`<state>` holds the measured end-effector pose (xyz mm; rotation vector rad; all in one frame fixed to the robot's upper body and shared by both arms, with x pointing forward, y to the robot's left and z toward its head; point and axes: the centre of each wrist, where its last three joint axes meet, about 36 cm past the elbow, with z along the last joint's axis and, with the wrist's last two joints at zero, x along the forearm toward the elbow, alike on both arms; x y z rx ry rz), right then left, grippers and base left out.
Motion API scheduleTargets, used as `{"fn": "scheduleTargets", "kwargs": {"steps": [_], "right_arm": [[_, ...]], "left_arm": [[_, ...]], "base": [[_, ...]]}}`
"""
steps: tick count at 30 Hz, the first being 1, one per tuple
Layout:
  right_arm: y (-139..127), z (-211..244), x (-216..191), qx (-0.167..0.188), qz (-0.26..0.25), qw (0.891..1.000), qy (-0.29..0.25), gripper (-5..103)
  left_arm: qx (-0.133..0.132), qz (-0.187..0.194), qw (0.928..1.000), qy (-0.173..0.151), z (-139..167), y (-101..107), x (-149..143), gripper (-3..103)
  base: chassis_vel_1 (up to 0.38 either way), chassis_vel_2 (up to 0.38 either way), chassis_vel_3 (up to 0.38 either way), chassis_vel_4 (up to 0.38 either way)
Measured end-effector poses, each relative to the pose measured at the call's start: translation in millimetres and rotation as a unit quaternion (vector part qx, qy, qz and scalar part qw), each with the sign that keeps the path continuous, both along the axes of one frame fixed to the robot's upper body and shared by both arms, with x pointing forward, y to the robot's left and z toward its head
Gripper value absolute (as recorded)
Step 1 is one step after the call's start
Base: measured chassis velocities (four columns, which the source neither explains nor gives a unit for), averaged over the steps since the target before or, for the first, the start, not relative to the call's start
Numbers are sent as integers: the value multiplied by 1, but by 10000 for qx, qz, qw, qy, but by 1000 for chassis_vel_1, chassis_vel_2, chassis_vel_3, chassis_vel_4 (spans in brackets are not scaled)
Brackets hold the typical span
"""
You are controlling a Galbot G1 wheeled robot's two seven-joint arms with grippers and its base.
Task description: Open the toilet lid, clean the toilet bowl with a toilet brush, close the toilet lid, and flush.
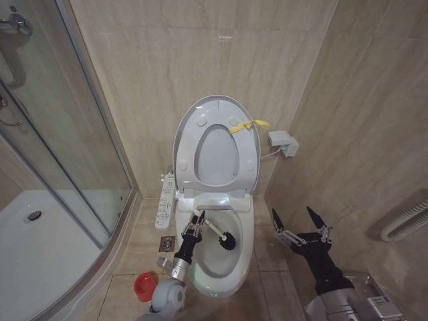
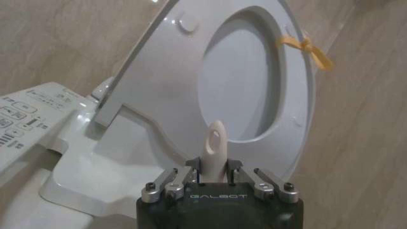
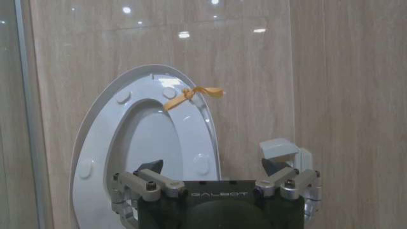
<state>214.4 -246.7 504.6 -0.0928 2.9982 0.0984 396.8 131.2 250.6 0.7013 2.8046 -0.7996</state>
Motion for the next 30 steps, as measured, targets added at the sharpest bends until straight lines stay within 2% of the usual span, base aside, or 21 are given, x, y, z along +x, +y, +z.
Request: {"fn": "scheduleTargets", "kwargs": {"steps": [4,7,8,11,13,14,15,16,17,20,22,27,30], "right_arm": [[0,0,0,0,0,10000,0,100],[0,0,0,0,0,10000,0,100],[0,0,0,0,0,10000,0,100],[0,0,0,0,0,10000,0,100],[0,0,0,0,0,10000,0,100],[0,0,0,0,0,10000,0,100],[0,0,0,0,0,10000,0,100],[0,0,0,0,0,10000,0,100],[0,0,0,0,0,10000,0,100],[0,0,0,0,0,10000,0,100],[0,0,0,0,0,10000,0,100],[0,0,0,0,0,10000,0,100],[0,0,0,0,0,10000,0,100]], "left_arm": [[136,-56,9999,-55,-8,-1,-4,26],[575,-224,9978,-229,-24,8,2,26],[641,-243,9973,-254,-26,10,4,26],[668,-229,9972,-253,-27,12,6,26],[304,-62,9995,-81,-25,6,6,26],[304,-62,9995,-81,-25,6,6,26],[190,-23,9998,-36,-24,3,5,26],[-127,67,9999,60,-21,-6,5,26],[-127,67,9999,60,-21,-6,5,26],[-549,127,9984,88,-11,-20,7,26],[-592,113,9982,60,-8,-23,8,26],[-306,-58,9995,-111,-13,-23,14,26],[175,-82,9997,-175,-29,-15,17,26]], "base": [[0,0,0,0],[0,0,0,0],[0,0,0,0],[0,0,0,0],[0,0,0,0],[0,0,0,0],[0,0,0,0],[0,0,0,0],[0,0,0,0],[0,0,0,0],[0,0,0,0],[0,0,0,0],[0,0,0,0]]}}
